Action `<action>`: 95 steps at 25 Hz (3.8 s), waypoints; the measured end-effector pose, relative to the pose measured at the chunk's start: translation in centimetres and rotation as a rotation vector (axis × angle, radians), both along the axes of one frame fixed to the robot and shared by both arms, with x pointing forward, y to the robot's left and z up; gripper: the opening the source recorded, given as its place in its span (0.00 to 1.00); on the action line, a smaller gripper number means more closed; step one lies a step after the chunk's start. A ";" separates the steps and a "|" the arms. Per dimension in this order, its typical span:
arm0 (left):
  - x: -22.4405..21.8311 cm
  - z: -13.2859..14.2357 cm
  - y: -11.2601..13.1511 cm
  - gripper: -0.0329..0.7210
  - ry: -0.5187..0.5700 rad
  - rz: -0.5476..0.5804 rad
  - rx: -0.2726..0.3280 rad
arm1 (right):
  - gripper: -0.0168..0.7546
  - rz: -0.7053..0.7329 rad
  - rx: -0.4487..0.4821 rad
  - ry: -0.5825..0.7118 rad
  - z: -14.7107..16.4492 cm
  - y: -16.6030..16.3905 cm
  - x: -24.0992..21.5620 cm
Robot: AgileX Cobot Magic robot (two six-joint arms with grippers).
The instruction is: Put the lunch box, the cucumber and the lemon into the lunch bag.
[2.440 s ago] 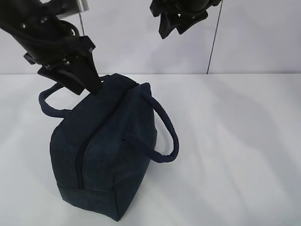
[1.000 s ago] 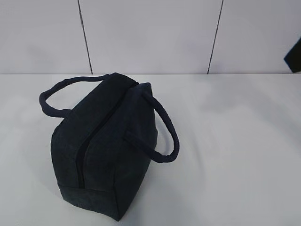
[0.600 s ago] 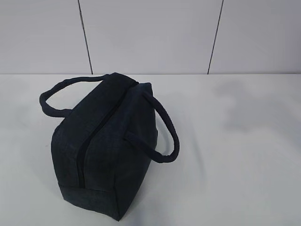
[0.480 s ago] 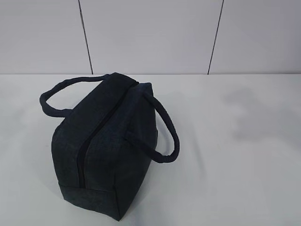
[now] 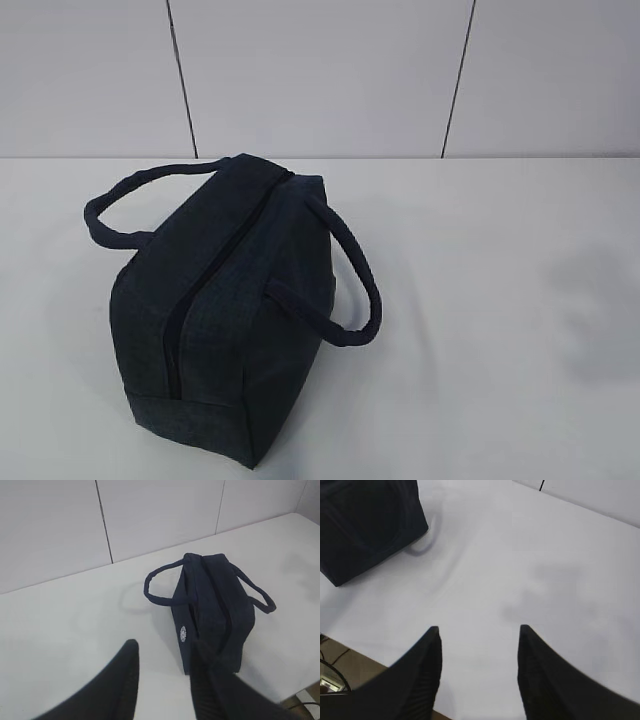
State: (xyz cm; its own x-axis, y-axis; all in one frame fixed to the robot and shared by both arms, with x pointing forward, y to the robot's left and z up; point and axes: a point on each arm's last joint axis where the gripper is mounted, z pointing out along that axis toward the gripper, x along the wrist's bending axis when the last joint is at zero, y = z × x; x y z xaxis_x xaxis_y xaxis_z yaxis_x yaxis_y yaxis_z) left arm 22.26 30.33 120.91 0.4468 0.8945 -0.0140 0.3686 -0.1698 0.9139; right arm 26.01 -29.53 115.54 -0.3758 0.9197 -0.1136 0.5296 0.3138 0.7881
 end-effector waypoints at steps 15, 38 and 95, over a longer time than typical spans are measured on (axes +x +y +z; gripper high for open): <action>-2.9 -10.9 1.2 0.37 0.027 -0.010 0.021 | 0.48 0.016 0.015 -0.112 -8.5 -1.8 -4.6; 0.7 -15.8 -0.6 0.37 0.085 -0.052 0.082 | 0.48 0.010 0.027 -0.117 -10.8 -1.2 -3.2; 0.9 -15.8 -0.9 0.37 0.097 0.322 0.060 | 0.48 -0.271 0.078 -0.108 -10.8 -0.4 -3.3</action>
